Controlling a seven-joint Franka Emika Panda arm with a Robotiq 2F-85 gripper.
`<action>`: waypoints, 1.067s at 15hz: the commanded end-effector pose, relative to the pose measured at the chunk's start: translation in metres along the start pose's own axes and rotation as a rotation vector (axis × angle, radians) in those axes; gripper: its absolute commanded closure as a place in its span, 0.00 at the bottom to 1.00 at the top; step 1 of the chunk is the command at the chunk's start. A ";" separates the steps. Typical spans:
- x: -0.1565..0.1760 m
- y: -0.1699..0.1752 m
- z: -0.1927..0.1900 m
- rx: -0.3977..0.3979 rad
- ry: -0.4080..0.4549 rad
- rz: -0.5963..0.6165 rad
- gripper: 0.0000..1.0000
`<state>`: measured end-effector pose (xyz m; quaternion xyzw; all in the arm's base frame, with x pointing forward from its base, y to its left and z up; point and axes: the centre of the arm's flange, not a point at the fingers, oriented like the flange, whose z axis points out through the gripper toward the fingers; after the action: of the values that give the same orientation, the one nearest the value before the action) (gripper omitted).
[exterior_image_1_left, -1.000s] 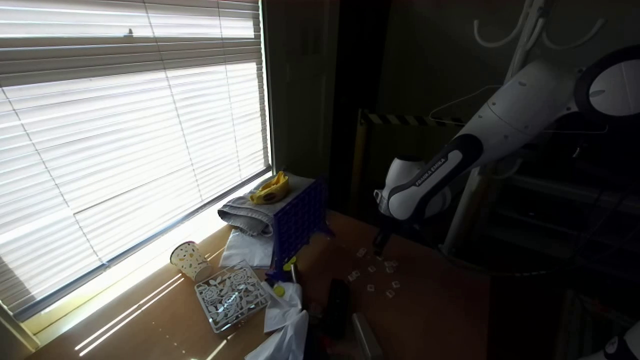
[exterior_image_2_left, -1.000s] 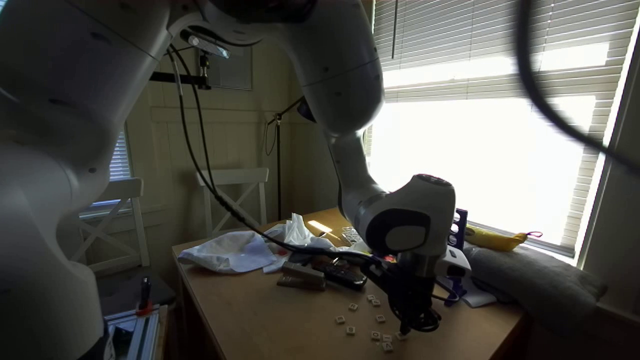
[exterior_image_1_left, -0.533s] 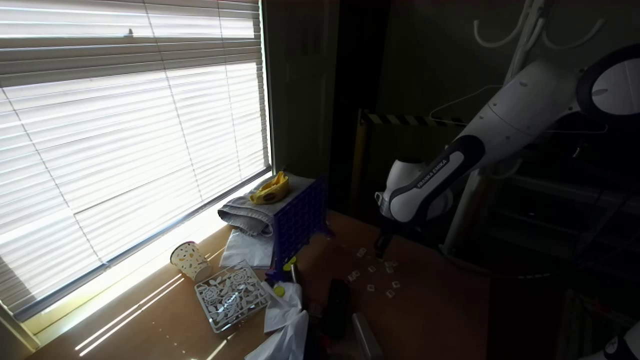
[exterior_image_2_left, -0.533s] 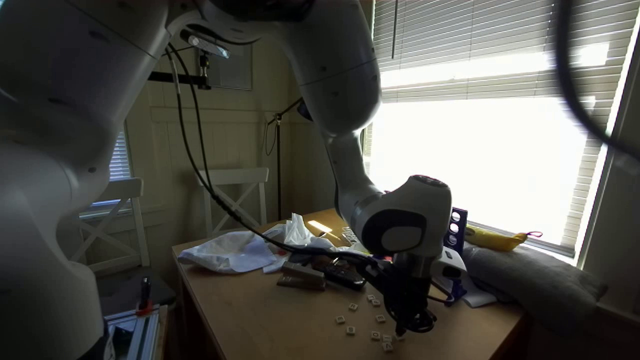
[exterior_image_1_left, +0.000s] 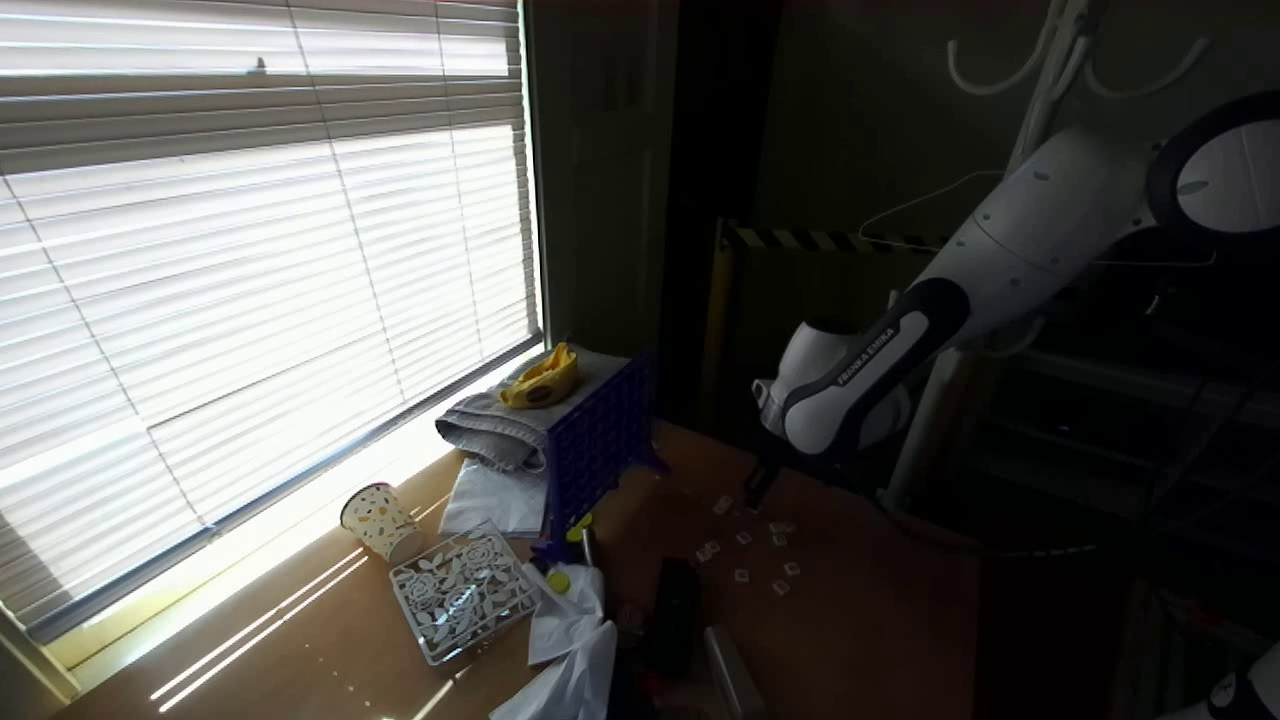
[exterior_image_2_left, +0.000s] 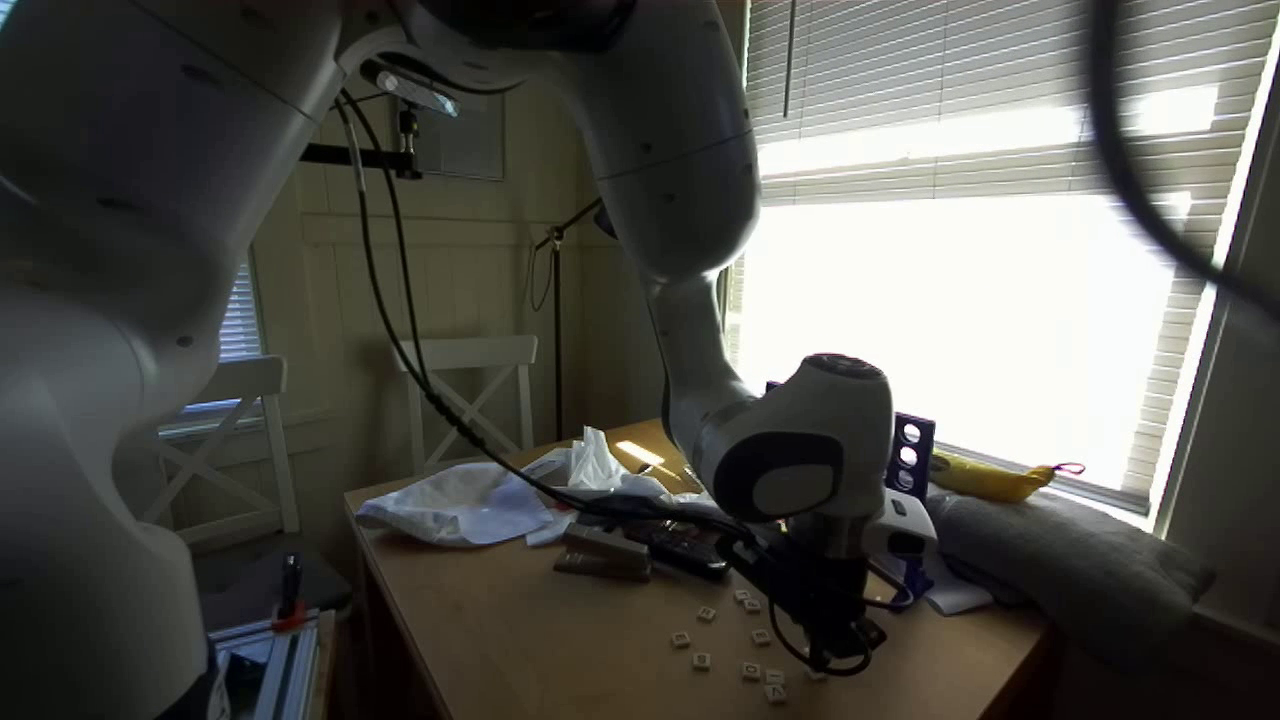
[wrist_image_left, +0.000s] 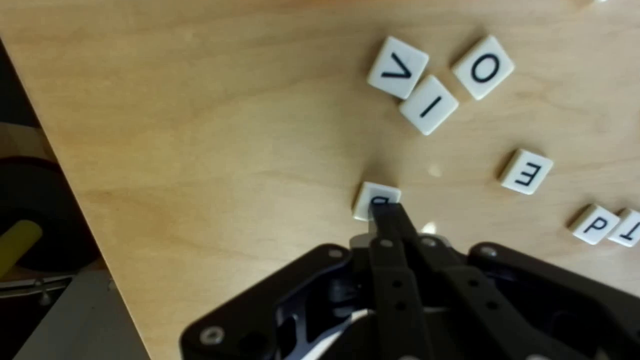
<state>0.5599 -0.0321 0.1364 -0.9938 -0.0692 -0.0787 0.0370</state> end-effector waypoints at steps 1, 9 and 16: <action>-0.006 0.004 0.007 -0.004 0.047 0.018 1.00; -0.003 0.013 0.007 -0.011 0.090 0.020 1.00; 0.003 0.019 0.007 -0.017 0.099 -0.005 1.00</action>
<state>0.5639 -0.0454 0.1347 -0.9903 -0.0578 -0.1226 0.0314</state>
